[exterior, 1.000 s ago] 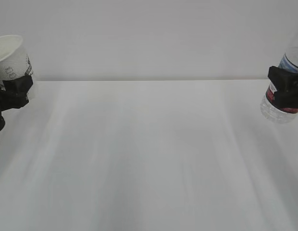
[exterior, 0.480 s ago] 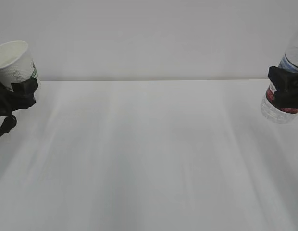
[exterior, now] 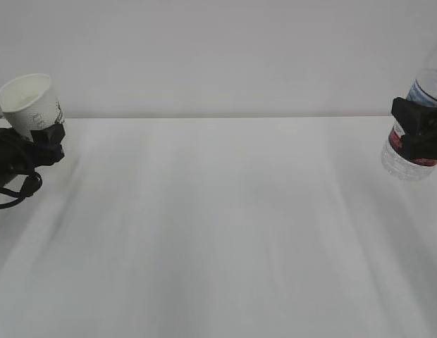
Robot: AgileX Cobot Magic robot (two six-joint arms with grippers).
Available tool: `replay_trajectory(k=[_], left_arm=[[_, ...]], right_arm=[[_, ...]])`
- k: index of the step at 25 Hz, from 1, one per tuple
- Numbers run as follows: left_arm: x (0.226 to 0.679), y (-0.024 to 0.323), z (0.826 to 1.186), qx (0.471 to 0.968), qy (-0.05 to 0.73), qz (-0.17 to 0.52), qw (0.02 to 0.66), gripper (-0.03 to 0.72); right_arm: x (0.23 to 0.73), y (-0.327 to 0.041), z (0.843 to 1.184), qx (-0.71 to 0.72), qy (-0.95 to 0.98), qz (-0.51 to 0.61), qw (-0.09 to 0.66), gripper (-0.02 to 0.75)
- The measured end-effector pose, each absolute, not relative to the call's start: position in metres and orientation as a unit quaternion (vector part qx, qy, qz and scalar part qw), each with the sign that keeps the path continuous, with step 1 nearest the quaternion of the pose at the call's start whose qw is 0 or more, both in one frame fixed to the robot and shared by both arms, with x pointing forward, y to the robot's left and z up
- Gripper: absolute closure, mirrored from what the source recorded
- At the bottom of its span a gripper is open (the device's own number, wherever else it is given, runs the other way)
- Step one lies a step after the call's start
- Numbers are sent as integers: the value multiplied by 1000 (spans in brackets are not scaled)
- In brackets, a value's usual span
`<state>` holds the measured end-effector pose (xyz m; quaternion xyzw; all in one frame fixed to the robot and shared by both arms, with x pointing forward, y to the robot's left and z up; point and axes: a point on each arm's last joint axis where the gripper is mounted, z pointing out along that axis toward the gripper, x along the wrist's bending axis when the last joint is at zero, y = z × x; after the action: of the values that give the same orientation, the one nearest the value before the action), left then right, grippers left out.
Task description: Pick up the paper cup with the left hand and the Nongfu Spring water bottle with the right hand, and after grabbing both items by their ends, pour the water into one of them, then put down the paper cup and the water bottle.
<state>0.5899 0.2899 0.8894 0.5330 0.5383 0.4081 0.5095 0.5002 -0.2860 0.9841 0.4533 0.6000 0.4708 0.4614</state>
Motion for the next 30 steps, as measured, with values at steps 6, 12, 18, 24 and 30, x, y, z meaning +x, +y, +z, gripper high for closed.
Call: replay_trajectory(k=[6,12,18,24,30], left_arm=[[603,294,872,528,551,409,500,206],[611,299,851,531,563,404,487,214],[614,303,835,529,566,406,484,214],[614,302,832,528,563,409,487,215],[615,302,832,528,562,410,487,187]], right_arm=[[500,-286,984,451,602,471,461,297],[500,-285,984,450,603,471,461,297],[500,-285,984,449,604,471,461,297],[500,-285,984,449,604,471,461,297],[500,-285,984,448,604,471,461,297]])
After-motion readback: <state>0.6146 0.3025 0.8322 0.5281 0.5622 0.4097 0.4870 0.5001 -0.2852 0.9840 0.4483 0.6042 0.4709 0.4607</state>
